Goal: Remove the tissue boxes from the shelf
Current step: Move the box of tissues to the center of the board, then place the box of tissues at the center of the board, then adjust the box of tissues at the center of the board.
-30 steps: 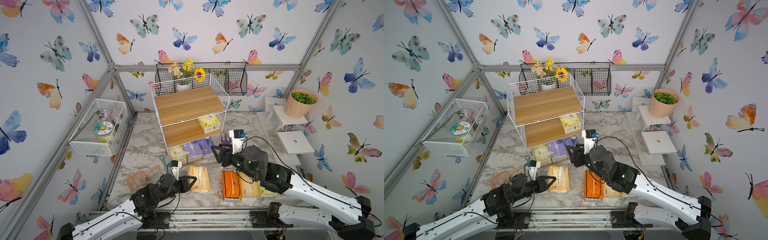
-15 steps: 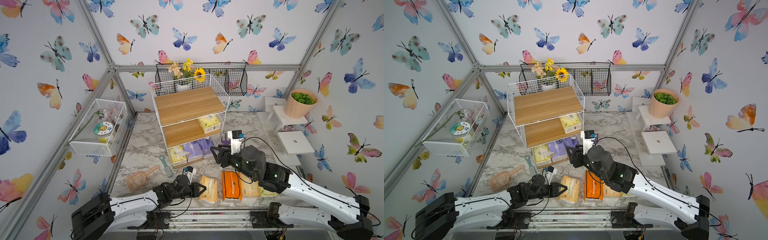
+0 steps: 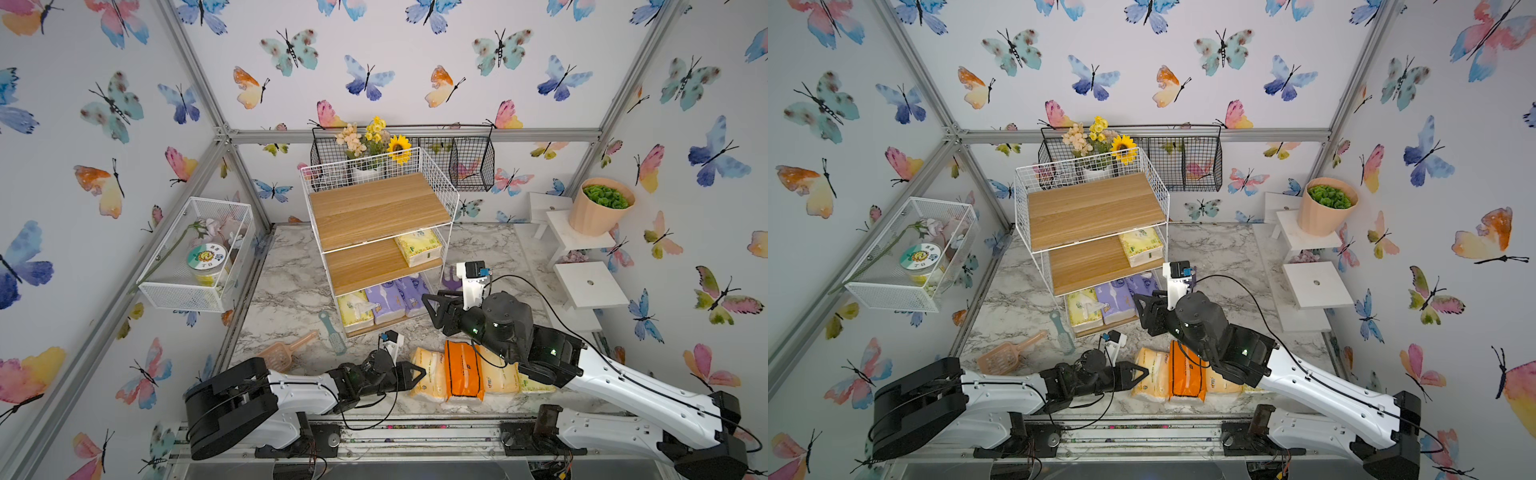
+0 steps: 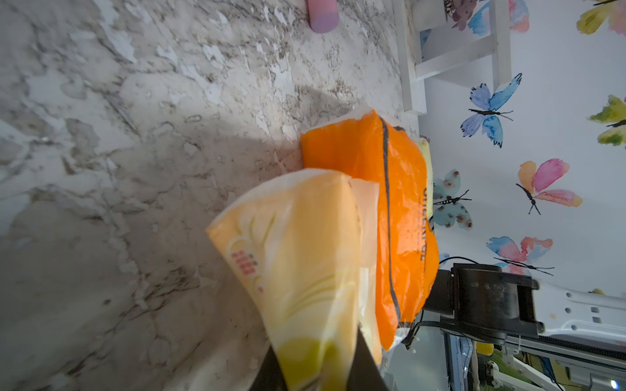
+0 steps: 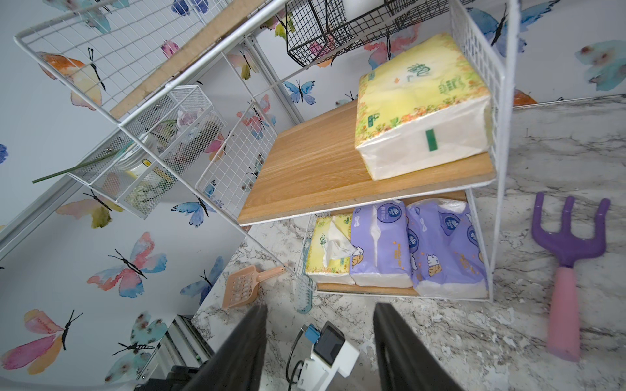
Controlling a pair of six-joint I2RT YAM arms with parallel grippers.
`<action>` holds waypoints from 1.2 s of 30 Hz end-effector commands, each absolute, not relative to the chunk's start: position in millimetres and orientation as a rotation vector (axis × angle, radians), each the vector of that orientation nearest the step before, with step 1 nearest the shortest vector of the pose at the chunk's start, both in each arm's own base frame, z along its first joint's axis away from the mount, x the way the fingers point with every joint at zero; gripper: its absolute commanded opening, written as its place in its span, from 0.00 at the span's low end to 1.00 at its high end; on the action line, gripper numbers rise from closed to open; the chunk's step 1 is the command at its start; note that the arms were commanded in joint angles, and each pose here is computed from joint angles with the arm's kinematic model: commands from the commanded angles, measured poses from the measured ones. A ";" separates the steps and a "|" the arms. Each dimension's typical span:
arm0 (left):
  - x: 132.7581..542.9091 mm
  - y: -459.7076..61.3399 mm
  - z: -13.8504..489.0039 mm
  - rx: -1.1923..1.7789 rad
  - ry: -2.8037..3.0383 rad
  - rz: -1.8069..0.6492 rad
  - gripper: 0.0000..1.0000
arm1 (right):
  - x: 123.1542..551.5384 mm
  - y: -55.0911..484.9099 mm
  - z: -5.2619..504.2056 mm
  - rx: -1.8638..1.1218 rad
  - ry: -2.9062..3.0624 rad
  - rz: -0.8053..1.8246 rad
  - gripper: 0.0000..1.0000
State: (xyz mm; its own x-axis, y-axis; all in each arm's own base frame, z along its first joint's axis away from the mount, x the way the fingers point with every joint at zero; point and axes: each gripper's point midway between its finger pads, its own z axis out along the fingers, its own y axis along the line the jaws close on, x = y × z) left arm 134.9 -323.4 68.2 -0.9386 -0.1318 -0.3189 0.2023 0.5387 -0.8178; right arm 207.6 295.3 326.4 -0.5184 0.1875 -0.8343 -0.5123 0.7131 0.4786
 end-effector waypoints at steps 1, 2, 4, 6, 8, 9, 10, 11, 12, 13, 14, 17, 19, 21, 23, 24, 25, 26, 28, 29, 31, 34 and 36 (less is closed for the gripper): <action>144.4 -340.2 81.7 -0.012 2.351 -1.393 0.19 | 208.1 289.6 323.2 -0.230 1.935 0.875 0.55; 144.7 -342.3 79.6 -0.020 2.351 -1.376 0.21 | 207.8 289.9 323.3 -0.232 1.935 0.877 0.55; 145.5 -347.4 76.3 -0.039 2.348 -1.336 0.25 | 207.4 290.0 321.4 -0.233 1.941 0.877 0.55; 147.4 -351.9 74.3 -0.065 2.346 -1.305 0.28 | 207.4 289.9 320.3 -0.231 1.945 0.877 0.55; 149.1 -355.7 70.6 -0.092 2.350 -1.287 0.30 | 207.3 289.5 319.6 -0.229 1.947 0.876 0.55; 151.2 -357.4 69.2 -0.104 2.350 -1.280 0.30 | 207.9 288.6 319.0 -0.224 1.947 0.871 0.55; 152.5 -358.9 68.0 -0.112 2.351 -1.274 0.32 | 208.7 287.7 317.1 -0.219 1.952 0.863 0.55; 154.6 -360.3 66.7 -0.119 2.351 -1.263 0.33 | 210.0 285.8 314.8 -0.211 1.957 0.848 0.55; 156.2 -361.2 65.2 -0.125 2.352 -1.248 0.34 | 210.8 284.4 313.1 -0.203 1.964 0.836 0.55; 157.3 -362.1 63.4 -0.128 2.357 -1.231 0.35 | 211.5 283.3 311.6 -0.197 1.970 0.827 0.55; 159.1 -361.8 60.7 -0.136 2.362 -1.203 0.39 | 211.8 282.4 310.8 -0.195 1.973 0.820 0.55; 160.2 -358.9 51.9 -0.181 2.393 -1.135 0.63 | 212.5 281.1 310.0 -0.189 1.978 0.809 0.55; 161.2 -352.4 47.5 -0.225 2.405 -1.092 0.79 | 214.7 278.4 307.7 -0.169 1.985 0.790 0.55; 162.9 -341.1 48.3 -0.276 2.401 -1.045 0.90 | 216.5 276.3 305.3 -0.153 1.993 0.772 0.56; 164.8 -328.1 52.9 -0.323 2.382 -1.003 0.93 | 217.5 276.2 305.1 -0.143 1.996 0.768 0.56; 165.2 -318.9 54.6 -0.346 2.377 -0.968 0.94 | 218.3 276.7 304.8 -0.139 1.998 0.765 0.56; 166.1 -311.6 57.1 -0.366 2.370 -0.942 0.94 | 219.0 276.7 305.8 -0.133 1.996 0.764 0.56; 166.5 -303.3 60.1 -0.388 2.364 -0.916 0.95 | 220.3 277.1 305.7 -0.126 1.996 0.760 0.56; 167.9 -289.1 66.2 -0.425 2.352 -0.879 0.94 | 223.0 277.4 307.4 -0.109 1.994 0.753 0.56; 167.6 -282.5 68.4 -0.438 2.352 -0.861 0.93 | 224.0 278.1 308.3 -0.103 1.993 0.751 0.56; 166.1 -274.1 72.6 -0.432 2.356 -0.837 0.88 | 226.5 279.2 309.2 -0.088 1.992 0.744 0.56; 159.7 -269.8 66.7 -0.402 2.407 -0.815 0.81 | 228.9 283.4 308.3 -0.085 1.998 0.743 0.56; 150.9 -279.0 59.1 -0.332 2.476 -0.852 0.76 | 229.3 286.8 307.6 -0.090 2.000 0.750 0.56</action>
